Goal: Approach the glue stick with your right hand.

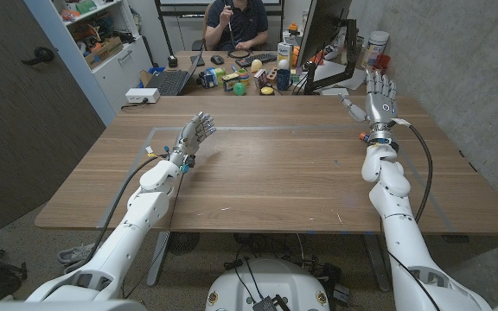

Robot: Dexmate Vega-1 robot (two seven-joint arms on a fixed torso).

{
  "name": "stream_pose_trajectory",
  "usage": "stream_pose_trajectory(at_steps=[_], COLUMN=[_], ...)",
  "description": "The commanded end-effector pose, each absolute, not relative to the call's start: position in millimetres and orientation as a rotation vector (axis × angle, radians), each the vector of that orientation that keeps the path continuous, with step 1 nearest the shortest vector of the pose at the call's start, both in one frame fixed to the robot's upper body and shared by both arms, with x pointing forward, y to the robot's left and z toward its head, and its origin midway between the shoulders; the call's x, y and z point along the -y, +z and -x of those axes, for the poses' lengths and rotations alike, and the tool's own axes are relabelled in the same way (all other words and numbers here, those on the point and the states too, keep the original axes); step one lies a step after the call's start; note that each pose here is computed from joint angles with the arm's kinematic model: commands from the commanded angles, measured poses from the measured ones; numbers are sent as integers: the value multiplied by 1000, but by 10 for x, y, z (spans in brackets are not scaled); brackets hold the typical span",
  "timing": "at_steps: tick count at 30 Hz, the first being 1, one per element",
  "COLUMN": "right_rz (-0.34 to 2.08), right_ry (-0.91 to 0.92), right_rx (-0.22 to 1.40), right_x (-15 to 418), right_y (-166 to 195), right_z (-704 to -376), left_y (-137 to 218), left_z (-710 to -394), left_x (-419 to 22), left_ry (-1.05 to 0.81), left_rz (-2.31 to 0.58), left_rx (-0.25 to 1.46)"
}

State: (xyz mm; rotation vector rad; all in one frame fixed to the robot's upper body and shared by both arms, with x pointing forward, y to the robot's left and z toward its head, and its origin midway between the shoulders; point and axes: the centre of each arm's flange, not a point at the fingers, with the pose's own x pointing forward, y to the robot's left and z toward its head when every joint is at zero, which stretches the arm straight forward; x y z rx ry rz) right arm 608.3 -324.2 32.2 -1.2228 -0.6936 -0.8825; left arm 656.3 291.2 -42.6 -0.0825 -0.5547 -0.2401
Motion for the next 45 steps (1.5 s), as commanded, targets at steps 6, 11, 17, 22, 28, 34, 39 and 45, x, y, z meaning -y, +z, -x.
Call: stream_pose_trajectory(at_steps=[6,11,17,22,28,34,39,45], right_rz=[1274,1292,1306,1305,1302,1297,1307,1313], right_ry=[-954,-927,-895,-869,-822,-787,-756,-730], right_rx=[422,333,221,134,8,-28,-66,-86], right_x=[3504,3534,3559,3601,3669,3729,3783,3837], right_y=[392,434,452,403,334,248,174,77], right_z=[-6304,-6442,-6581,-6674,-6751,-6787,-6815,-6848], left_y=[-456,-464,-465,-474,-471,-463,-451,-440], left_z=[-6519,-6487,-6453,-6420,-6394,-6388,-6392,-6383], left_x=[-2894,-2903,-2908,-2918,-2915,-2889,-2855,-2832], left_ry=[-241,-230,-226,-215,-210,-205,-210,-207], left_rz=[85,82,77,76,73,73,71,68], left_rx=[548,549,550,551,552,556,557,561])
